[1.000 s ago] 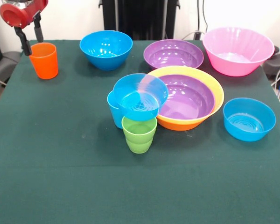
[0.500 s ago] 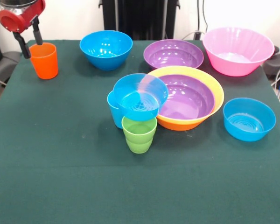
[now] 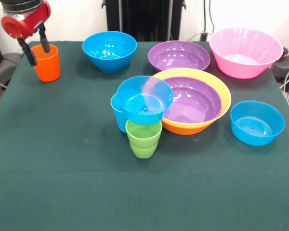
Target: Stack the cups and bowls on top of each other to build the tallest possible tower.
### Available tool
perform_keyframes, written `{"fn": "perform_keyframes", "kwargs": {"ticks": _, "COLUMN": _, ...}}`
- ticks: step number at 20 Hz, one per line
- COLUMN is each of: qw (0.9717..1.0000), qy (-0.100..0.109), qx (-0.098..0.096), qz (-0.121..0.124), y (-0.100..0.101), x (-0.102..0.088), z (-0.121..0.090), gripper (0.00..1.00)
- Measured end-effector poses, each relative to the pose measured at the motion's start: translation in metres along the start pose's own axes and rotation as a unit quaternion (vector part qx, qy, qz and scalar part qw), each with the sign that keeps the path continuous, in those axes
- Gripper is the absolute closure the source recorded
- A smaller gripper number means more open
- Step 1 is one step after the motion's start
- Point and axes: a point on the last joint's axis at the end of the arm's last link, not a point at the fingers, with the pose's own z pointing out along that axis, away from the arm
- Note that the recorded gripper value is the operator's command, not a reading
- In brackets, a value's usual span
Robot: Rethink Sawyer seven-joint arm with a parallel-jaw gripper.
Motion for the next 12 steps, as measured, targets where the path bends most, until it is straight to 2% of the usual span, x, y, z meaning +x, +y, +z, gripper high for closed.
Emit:
{"fn": "perform_keyframes", "kwargs": {"ticks": 6, "qw": 0.9997, "qy": 0.006, "qx": -0.001, "qz": -0.024, "y": 0.0, "x": -0.02, "z": 0.003, "gripper": 0.0}}
{"fn": "perform_keyframes", "kwargs": {"ticks": 12, "qw": 0.9995, "qy": 0.007, "qx": -0.002, "qz": -0.032, "y": -0.001, "x": -0.029, "z": 0.004, "gripper": 0.0}}
